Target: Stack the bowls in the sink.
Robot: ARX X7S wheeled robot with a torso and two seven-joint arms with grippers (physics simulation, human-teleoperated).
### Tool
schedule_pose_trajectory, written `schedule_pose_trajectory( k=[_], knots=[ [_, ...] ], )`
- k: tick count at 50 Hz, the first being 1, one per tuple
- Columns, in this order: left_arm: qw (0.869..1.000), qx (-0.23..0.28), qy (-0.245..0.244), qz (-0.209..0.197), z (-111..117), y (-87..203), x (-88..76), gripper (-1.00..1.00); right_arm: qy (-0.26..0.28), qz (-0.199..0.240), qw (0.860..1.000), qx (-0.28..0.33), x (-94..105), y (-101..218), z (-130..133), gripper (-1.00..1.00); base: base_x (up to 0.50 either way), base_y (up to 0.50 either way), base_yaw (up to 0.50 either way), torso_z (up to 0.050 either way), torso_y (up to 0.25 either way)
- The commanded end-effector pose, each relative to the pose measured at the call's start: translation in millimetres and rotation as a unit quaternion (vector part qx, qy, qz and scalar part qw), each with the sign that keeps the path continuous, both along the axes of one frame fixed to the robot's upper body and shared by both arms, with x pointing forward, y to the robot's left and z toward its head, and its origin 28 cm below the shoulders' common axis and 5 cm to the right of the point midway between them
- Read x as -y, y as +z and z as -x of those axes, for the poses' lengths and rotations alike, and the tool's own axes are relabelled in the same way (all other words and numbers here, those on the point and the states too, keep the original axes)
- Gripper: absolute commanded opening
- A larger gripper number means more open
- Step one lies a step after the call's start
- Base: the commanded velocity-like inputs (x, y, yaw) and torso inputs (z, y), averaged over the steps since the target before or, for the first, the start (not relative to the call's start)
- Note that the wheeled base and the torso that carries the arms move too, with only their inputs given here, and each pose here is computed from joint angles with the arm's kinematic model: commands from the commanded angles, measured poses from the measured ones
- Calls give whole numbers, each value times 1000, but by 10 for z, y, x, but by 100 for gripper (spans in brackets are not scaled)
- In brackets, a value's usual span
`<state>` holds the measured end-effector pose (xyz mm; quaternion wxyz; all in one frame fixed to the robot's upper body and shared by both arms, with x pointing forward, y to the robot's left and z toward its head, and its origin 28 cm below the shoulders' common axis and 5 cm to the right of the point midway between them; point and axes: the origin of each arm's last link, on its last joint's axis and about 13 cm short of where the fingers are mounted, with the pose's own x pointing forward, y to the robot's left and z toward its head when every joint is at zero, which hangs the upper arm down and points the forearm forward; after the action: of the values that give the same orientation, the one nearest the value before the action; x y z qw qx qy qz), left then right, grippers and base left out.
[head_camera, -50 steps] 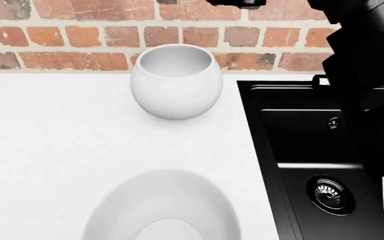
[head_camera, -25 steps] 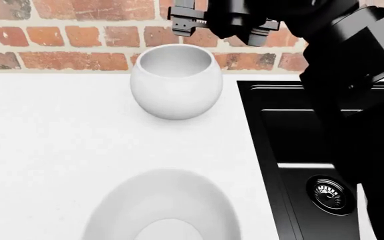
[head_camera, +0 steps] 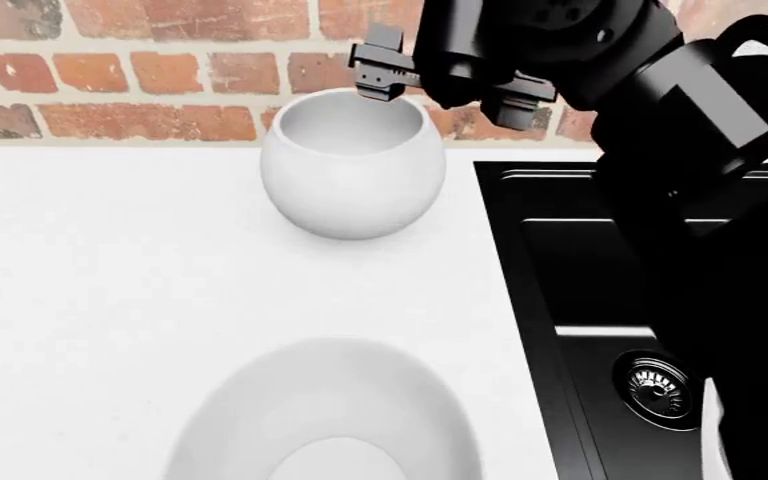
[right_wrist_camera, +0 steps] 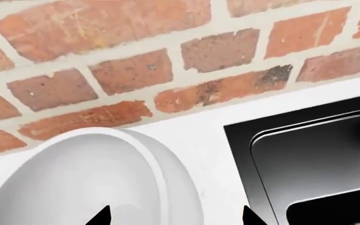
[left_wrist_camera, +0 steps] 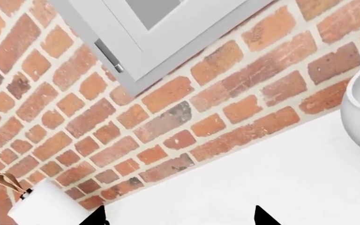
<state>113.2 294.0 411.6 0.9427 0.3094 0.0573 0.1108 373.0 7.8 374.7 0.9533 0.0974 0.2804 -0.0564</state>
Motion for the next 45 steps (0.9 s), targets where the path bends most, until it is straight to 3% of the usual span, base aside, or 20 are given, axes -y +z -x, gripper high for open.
schedule_pose_trajectory(
  k=[1,45],
  knots=[
    [1000,-2,-1,1,0,-22,-2,100,-17,-7,1000,-14,-11,-116,-51,100,0,0,0,0,0],
    [1000,-6,0,4,-5,-58,-3,100,6,-24,999,-44,-40,-442,-104,100,0,0,0,0,0]
  ],
)
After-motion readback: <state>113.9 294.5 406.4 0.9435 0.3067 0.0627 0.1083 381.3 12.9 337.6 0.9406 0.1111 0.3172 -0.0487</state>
